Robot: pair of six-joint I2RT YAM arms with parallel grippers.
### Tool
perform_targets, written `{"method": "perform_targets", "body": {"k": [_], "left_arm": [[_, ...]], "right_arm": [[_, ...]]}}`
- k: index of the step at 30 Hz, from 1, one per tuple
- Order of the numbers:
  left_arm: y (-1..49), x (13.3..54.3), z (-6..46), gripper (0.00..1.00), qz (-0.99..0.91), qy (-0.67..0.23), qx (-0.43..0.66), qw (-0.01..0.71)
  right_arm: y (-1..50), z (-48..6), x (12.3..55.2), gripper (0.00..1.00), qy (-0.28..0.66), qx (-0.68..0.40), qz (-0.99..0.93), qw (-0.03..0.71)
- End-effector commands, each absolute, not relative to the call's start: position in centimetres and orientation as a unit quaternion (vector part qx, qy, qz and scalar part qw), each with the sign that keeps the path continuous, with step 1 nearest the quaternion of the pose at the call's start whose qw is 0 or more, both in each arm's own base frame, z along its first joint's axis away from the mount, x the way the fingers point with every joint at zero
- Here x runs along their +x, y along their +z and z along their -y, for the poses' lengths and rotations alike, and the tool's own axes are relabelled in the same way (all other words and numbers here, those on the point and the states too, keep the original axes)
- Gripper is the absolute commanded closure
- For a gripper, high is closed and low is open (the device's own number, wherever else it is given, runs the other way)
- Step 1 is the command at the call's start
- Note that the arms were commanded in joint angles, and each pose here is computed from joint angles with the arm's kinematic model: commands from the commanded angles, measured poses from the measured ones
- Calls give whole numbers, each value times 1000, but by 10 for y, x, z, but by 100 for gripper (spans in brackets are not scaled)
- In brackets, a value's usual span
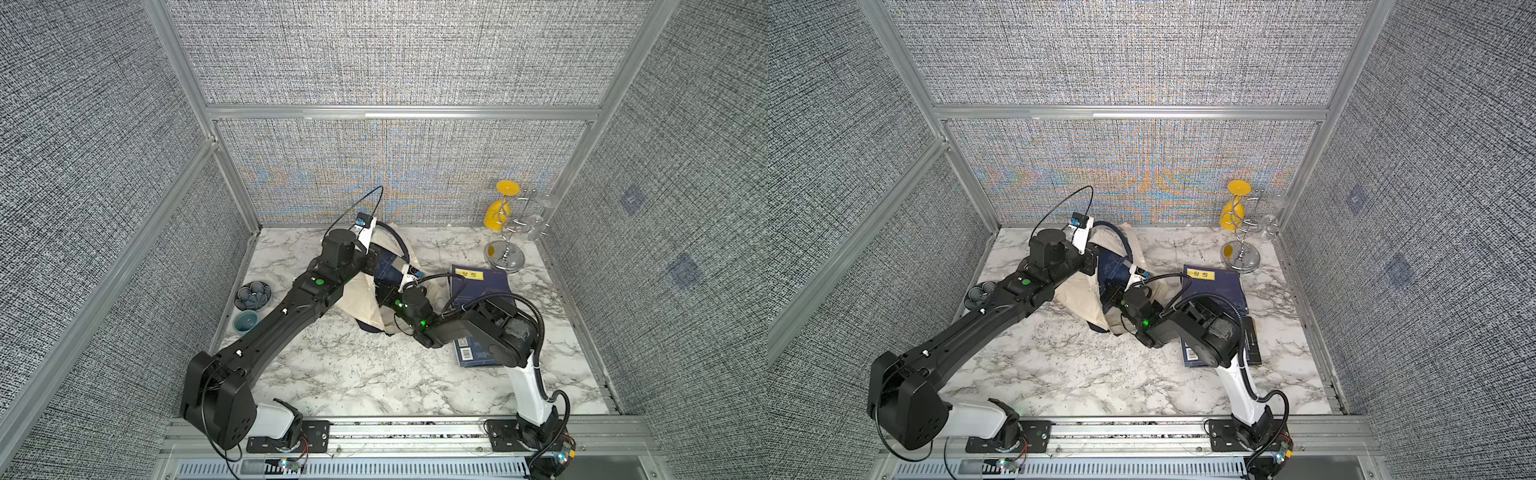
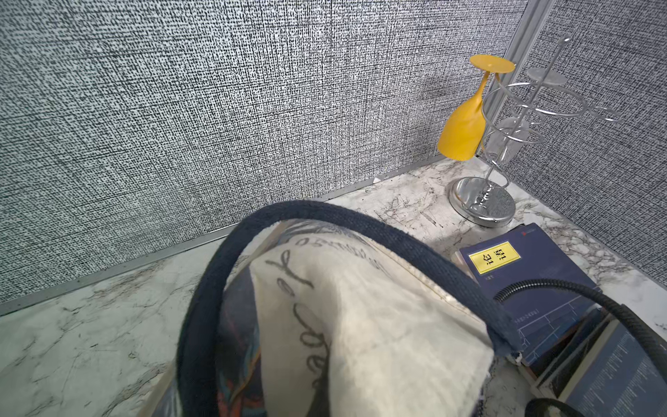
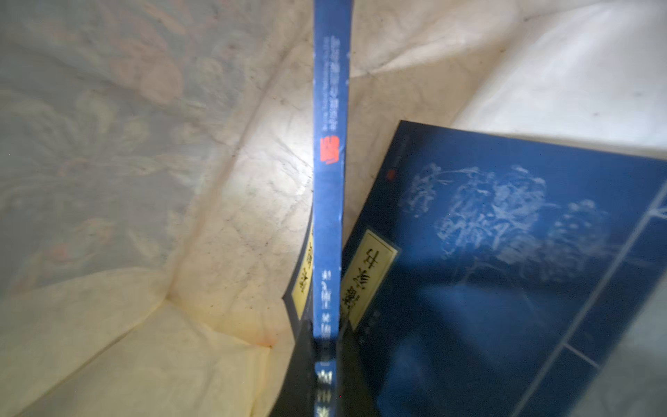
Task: Take out the books from the canvas bag
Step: Pick up the book from the canvas bag.
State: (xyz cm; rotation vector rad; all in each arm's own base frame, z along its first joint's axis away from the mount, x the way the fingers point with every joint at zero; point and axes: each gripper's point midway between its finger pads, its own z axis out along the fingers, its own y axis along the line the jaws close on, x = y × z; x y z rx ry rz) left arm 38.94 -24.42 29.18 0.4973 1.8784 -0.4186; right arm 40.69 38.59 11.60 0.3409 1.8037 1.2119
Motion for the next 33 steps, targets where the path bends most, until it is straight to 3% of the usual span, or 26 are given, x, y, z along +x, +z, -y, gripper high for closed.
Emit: {"method": "perform_targets", "body": {"k": [1, 33], "left_arm": [[307, 395, 246, 100, -778, -172, 210, 567], [268, 425, 220, 100, -834, -105, 154, 519]], "right_arm": [[131, -382, 402, 100, 502, 127, -714, 471], [173, -351, 374, 100, 491, 92, -700, 510]]}}
